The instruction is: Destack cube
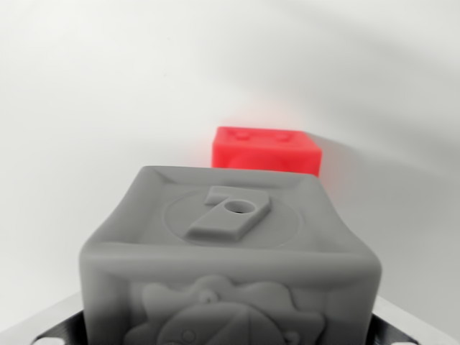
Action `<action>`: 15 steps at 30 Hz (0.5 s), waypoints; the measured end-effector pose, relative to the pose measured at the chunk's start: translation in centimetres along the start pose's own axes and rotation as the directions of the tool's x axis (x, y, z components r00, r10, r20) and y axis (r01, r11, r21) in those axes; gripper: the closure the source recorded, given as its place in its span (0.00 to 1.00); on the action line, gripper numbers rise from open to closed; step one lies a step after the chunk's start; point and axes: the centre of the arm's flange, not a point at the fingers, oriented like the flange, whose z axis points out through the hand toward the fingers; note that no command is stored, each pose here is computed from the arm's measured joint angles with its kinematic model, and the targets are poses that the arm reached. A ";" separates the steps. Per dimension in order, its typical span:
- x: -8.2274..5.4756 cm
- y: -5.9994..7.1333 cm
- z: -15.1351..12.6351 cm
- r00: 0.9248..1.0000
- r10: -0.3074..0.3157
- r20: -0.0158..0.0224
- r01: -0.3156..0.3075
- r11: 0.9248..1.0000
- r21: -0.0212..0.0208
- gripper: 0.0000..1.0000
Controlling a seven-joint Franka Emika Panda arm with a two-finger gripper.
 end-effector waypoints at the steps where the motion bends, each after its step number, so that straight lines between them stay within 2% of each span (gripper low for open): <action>1: -0.1 -0.2 0.0 1.000 0.003 0.000 -0.003 1.000 0.000 1.00; 15: -1.6 -1.9 0.5 0.999 0.038 0.000 -0.038 0.999 0.000 1.00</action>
